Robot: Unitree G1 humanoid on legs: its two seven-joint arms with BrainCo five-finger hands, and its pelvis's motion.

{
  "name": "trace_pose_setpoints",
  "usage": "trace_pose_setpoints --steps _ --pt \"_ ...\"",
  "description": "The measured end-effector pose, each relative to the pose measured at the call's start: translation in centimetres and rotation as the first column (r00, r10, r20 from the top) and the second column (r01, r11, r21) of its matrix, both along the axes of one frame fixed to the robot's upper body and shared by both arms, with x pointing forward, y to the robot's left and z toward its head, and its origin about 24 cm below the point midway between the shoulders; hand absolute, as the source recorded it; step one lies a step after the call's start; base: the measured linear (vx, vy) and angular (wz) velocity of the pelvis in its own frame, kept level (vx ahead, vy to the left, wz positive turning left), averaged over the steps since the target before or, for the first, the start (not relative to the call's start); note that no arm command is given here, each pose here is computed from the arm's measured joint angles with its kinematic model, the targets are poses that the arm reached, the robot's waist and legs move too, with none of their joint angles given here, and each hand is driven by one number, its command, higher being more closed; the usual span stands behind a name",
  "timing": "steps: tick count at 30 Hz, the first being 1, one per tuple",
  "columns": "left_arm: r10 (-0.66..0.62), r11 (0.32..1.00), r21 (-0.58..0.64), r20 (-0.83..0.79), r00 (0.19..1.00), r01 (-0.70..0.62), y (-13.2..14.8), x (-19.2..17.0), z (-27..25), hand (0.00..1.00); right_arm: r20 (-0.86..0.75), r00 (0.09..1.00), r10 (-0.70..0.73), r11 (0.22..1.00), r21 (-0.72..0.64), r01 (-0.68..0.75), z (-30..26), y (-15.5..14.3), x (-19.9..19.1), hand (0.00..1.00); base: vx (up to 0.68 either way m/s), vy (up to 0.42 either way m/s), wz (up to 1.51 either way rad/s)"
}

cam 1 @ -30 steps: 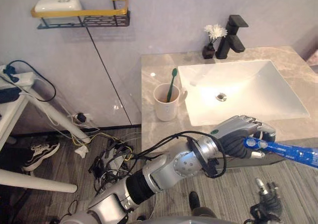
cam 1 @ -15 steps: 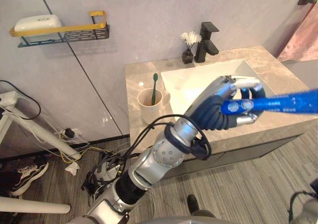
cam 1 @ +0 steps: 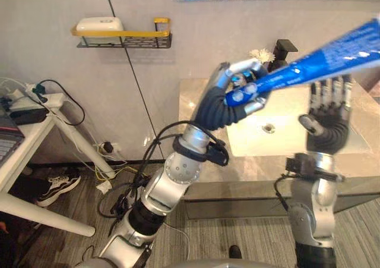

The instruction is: Organize washtable

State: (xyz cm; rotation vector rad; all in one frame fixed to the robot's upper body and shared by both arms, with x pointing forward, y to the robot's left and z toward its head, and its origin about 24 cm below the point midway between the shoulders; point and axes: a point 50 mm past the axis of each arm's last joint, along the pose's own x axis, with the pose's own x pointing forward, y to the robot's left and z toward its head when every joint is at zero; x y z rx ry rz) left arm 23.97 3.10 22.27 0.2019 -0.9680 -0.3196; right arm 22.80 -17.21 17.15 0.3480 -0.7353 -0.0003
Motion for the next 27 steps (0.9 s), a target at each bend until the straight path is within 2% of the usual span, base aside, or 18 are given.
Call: trace_pose_setpoints --steps 6,11,18,27 --pt "0.102 0.995 0.022 -0.051 0.994 -0.101 0.5 1.6 -0.8 1.00 0.050 0.959 0.280 0.957 0.058 -0.283 1.0 3.7 0.7 0.00 -0.01 -0.007 0.17" --pt "0.131 0.991 0.028 -0.075 0.989 -0.129 0.6 2.1 -1.3 1.00 0.065 0.913 0.404 0.903 0.132 -0.409 0.9 4.9 0.8 0.00 -0.01 -0.008 0.09" --pt "0.157 0.987 0.026 -0.079 0.984 -0.156 0.7 2.4 -1.6 1.00 0.068 0.877 0.475 0.855 0.198 -0.479 0.8 5.8 1.2 0.00 -0.01 -0.004 0.01" --pt "0.112 0.993 0.039 -0.077 0.991 -0.109 -0.4 1.8 -1.8 1.00 0.078 0.876 0.476 0.851 0.211 -0.481 1.1 6.2 1.2 0.00 0.00 0.000 0.00"
